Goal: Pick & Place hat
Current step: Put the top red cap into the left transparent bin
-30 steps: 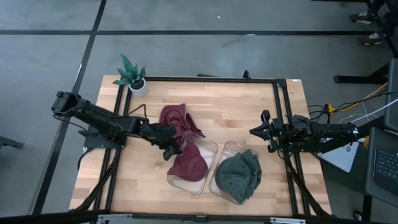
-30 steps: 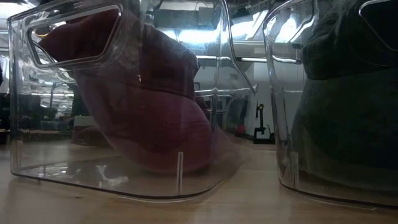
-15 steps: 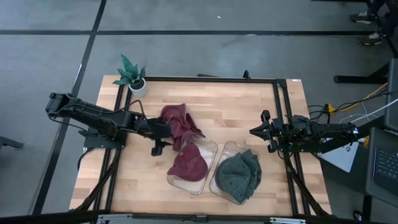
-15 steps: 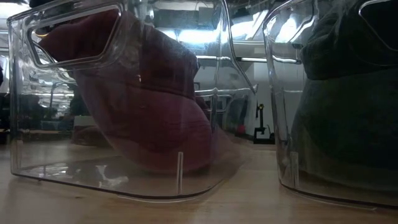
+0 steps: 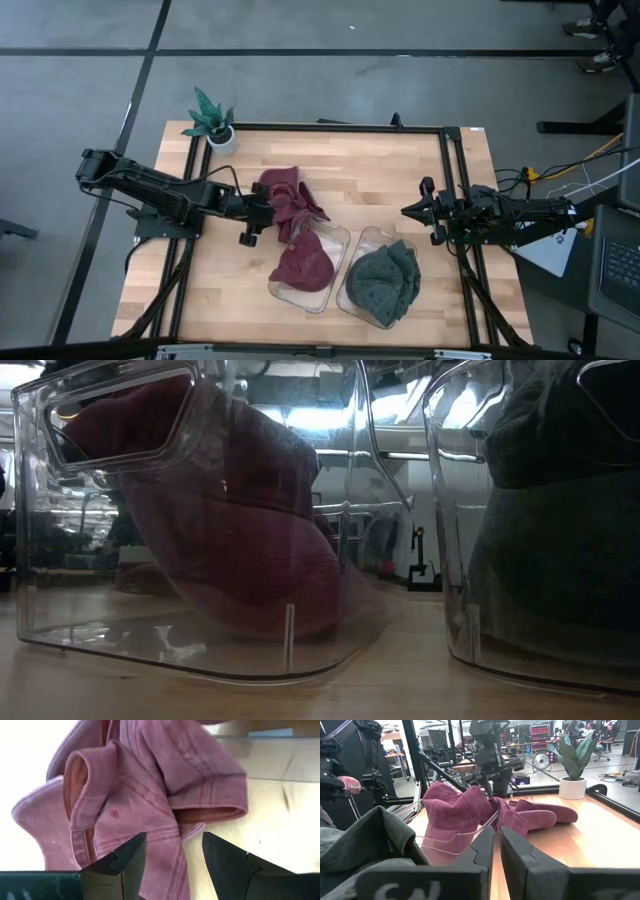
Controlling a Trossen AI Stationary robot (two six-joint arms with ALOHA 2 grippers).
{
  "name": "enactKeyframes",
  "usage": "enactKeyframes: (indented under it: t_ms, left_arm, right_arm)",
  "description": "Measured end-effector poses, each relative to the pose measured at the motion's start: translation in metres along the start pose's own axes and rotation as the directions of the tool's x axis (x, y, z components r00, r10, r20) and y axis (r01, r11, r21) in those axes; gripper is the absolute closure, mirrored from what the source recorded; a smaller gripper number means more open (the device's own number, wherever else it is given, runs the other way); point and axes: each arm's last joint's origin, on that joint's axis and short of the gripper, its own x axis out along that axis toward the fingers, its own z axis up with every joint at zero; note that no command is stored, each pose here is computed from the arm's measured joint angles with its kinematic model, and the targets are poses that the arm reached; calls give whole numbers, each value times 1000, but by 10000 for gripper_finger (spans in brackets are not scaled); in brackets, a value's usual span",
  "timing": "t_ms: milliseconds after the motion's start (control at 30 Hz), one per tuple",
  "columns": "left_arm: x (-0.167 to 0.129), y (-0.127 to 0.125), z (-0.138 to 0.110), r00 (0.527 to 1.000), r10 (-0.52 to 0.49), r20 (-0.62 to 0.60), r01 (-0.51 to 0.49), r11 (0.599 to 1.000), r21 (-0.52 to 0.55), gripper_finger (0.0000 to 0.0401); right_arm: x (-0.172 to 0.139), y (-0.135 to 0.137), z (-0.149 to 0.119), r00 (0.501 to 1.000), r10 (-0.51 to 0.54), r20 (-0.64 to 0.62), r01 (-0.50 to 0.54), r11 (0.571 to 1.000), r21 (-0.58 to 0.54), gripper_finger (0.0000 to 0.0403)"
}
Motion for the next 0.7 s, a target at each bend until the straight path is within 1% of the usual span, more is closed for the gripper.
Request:
enactKeyframes:
  t_ms: [133, 267, 400, 500, 567, 700]
  left_arm:
    - [7, -4, -6, 1000, -1, 1, 1, 1000, 3, 212]
    - [15, -7, -11, 999, -6, -46, 7, 1000, 14, 213]
    - [26, -9, -15, 995, 12, -95, -9, 1000, 27, 214]
    - [36, -12, -16, 995, 14, -100, -11, 1000, 28, 215]
    - [43, -13, -18, 991, 39, -125, -35, 999, 37, 215]
    - [54, -10, -20, 979, 130, -158, -124, 991, 44, 213]
  right_arm:
    - [0, 0, 0, 1000, 0, 0, 0, 1000, 0, 369]
    - [0, 0, 0, 1000, 0, 0, 0, 1000, 0, 369]
    - [0, 0, 0, 1000, -1, 0, 1, 1000, 0, 369]
    - [0, 0, 0, 1000, 0, 1, 0, 1000, 0, 369]
    - [0, 0, 0, 1000, 0, 0, 0, 1000, 0, 369]
    - [0, 0, 0, 1000, 0, 0, 0, 1000, 0, 369]
